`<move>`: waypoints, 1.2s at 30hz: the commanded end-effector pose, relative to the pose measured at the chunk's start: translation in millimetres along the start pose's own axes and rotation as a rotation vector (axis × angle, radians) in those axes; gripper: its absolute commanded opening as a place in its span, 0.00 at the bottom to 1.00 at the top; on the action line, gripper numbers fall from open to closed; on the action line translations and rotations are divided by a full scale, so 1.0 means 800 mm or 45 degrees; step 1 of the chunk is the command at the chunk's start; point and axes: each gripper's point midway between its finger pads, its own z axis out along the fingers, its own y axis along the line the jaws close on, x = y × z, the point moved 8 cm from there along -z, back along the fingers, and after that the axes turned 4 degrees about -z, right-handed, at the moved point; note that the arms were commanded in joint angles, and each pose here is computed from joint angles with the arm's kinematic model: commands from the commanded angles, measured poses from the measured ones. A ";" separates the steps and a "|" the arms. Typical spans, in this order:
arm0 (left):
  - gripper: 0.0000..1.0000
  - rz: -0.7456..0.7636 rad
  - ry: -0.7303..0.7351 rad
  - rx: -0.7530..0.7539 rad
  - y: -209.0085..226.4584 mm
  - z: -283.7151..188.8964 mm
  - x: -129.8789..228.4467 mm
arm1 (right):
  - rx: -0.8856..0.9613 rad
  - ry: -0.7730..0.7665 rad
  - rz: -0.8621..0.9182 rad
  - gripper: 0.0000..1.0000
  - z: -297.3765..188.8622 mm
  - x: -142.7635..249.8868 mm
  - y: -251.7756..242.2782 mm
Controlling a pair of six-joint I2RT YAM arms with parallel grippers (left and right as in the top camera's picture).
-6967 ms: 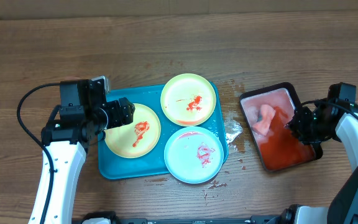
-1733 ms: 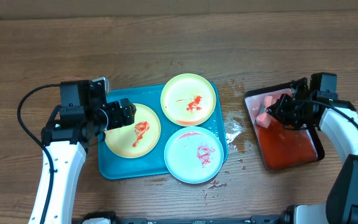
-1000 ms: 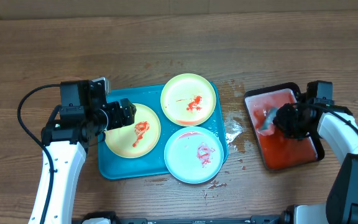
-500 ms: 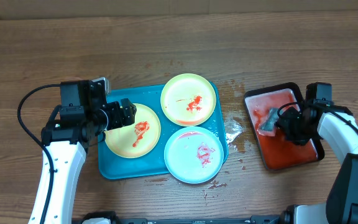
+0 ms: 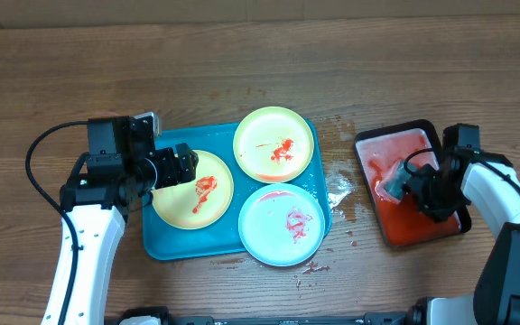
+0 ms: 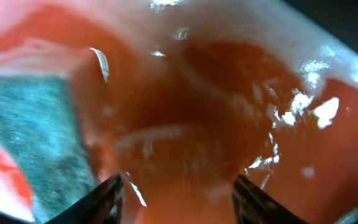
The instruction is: Clean dirty plates on tray and stack at the side
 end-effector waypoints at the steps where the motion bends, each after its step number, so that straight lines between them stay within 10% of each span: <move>1: 0.93 0.032 -0.021 0.020 -0.004 -0.004 -0.009 | 0.055 -0.122 0.014 0.61 -0.036 -0.020 0.003; 5: 1.00 0.031 -0.017 0.019 -0.004 -0.004 -0.008 | 0.089 -0.176 0.015 1.00 -0.080 -0.029 0.007; 14: 1.00 -0.009 -0.015 0.019 -0.004 -0.004 -0.008 | -0.149 -0.155 -0.032 1.00 -0.139 -0.031 0.037; 16: 0.93 -0.007 -0.021 0.019 -0.004 -0.004 -0.009 | -0.201 -0.151 -0.099 0.85 -0.140 -0.031 0.043; 19: 0.82 -0.006 -0.027 0.016 -0.004 -0.004 -0.010 | -0.251 -0.125 -0.104 1.00 -0.140 -0.029 0.047; 25: 0.81 -0.011 -0.008 0.013 -0.004 -0.004 -0.007 | -0.259 0.055 0.322 1.00 -0.136 -0.009 0.045; 28: 0.62 -0.010 -0.015 0.009 -0.003 -0.004 -0.008 | -0.195 0.038 0.506 0.70 -0.130 -0.007 0.044; 36: 0.66 0.002 -0.042 -0.009 -0.002 -0.004 -0.012 | -0.228 -0.083 0.195 1.00 -0.104 0.007 0.083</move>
